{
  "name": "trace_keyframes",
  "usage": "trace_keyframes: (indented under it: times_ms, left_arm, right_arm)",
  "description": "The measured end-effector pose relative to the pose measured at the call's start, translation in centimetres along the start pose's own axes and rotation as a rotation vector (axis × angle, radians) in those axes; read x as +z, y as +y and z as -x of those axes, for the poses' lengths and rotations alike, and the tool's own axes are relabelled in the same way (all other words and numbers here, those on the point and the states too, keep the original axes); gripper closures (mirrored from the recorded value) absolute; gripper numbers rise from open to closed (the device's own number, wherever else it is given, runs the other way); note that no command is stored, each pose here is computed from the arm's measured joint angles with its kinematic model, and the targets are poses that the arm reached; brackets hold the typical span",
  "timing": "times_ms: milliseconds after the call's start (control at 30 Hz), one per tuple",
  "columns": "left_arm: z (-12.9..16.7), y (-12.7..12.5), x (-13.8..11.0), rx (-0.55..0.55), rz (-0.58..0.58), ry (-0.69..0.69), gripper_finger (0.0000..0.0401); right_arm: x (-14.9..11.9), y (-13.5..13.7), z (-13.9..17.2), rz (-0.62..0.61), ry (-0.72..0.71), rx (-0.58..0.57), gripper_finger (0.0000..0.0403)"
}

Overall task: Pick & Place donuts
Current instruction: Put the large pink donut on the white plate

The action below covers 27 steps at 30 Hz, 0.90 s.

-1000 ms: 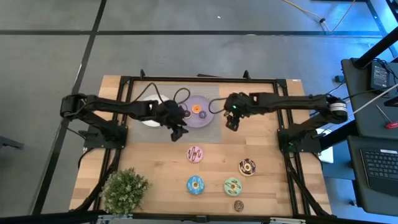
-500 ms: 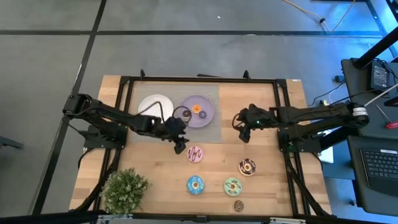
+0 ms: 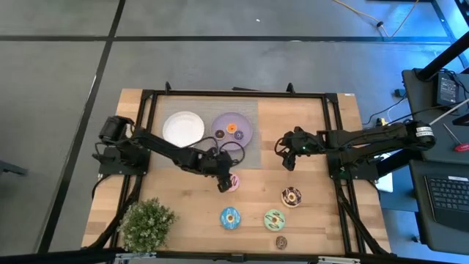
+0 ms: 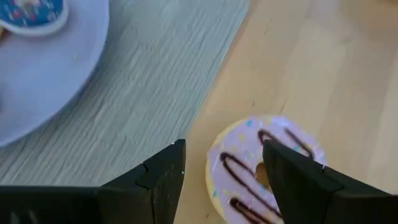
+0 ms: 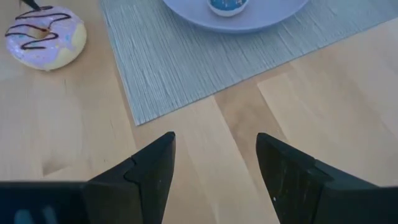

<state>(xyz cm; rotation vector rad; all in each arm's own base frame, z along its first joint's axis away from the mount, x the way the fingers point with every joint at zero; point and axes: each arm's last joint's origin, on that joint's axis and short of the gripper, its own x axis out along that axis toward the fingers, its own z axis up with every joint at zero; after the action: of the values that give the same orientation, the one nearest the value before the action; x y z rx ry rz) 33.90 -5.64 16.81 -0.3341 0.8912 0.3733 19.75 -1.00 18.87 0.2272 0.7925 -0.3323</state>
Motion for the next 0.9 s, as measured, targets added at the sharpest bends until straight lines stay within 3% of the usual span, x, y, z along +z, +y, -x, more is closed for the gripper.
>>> trace_keyframes:
  times_ms: [267, 667, 900]
  left_arm:
    - [-0.3, -0.8, 1.0, 0.046, -0.032, 0.179, 0.0191]
    - [-0.2, -1.0, 1.1, 0.029, 0.077, 0.199, 0.0191]
    - [-0.9, -1.2, 0.6, 0.038, 0.08, 0.212, 0.0191]
  right_arm:
    - [-0.3, -0.1, -0.1, -0.014, 0.009, -0.002, 0.0177]
    - [-0.2, 0.0, -0.1, -0.015, 0.002, 0.001, 0.0177]
    - [-0.2, 0.0, -0.1, -0.015, 0.001, 0.0, 0.0177]
